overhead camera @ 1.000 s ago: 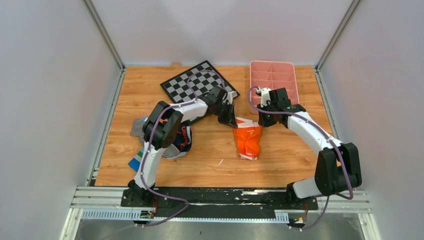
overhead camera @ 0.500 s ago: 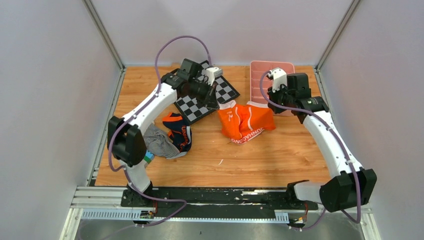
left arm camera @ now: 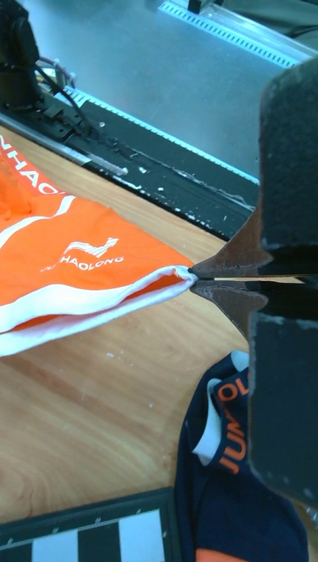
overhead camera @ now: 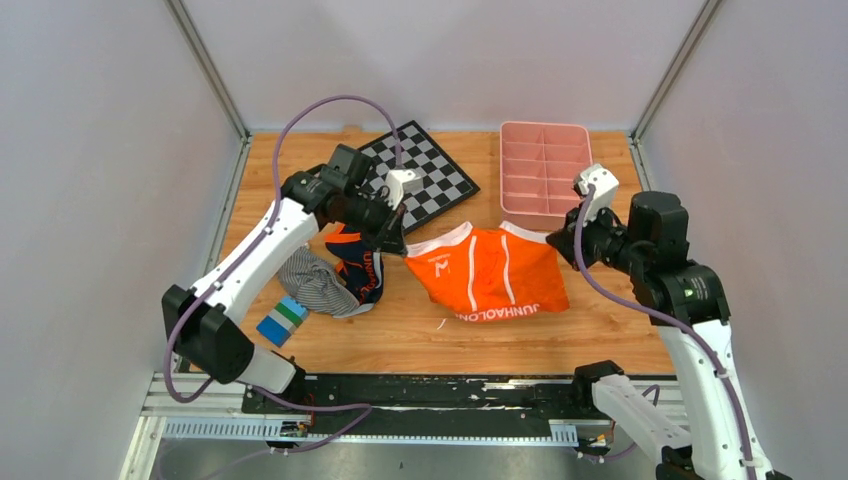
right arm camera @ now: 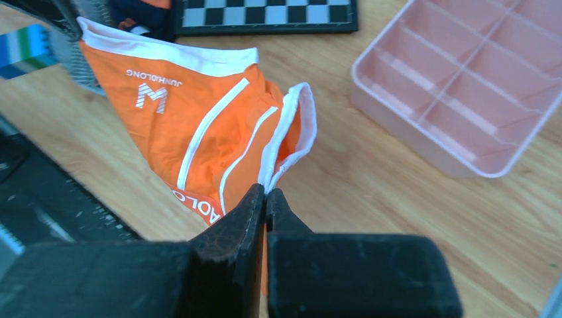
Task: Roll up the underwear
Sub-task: Flatten out the underwear at the center of the board.
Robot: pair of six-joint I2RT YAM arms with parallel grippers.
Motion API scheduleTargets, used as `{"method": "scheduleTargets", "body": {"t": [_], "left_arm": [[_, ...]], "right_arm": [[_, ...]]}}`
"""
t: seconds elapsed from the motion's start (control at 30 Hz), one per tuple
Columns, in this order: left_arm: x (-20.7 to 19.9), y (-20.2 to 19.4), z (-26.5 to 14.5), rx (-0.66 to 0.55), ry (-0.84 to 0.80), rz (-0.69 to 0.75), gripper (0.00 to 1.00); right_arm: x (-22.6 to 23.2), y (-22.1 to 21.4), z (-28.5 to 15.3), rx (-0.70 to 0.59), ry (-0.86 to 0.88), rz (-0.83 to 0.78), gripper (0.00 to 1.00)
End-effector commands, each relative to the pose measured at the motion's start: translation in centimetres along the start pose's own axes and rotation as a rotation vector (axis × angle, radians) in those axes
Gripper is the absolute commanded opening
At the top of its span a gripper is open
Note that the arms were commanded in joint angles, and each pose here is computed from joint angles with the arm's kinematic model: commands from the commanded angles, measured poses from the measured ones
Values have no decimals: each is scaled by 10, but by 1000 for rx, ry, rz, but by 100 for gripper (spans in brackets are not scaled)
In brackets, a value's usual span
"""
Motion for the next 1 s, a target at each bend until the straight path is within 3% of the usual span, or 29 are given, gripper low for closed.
{"method": "scheduleTargets", "body": {"t": [0.0, 0.23, 0.53, 0.77, 0.87, 0.97], "left_arm": [[-25, -13, -14, -27, -49, 17, 0], [-27, -27, -1, -38, -52, -84, 0], [21, -5, 30, 17, 26, -140, 0], [73, 28, 95, 66, 53, -206, 1], [89, 47, 130, 113, 116, -149, 22], [102, 56, 144, 181, 254, -69, 44]], "right_arm": [[21, -35, 1, 127, 146, 158, 0], [18, -47, 2, 107, 106, 219, 0], [-16, -66, 25, 181, -99, 431, 0], [-40, -131, 22, 349, -286, 917, 0], [-38, -151, 20, 400, -316, 1071, 5], [-46, -136, 16, 366, -342, 1080, 29]]}}
Point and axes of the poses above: each gripper's point midway between its finger pads, its own z axis out along the fingers, its own x axis along the line the jaws close on, y = z × x, the point moved 5 cm from there along -z, back along the fingers, and after that the axes turned 15 degrees about z, right-handed, at the moved point
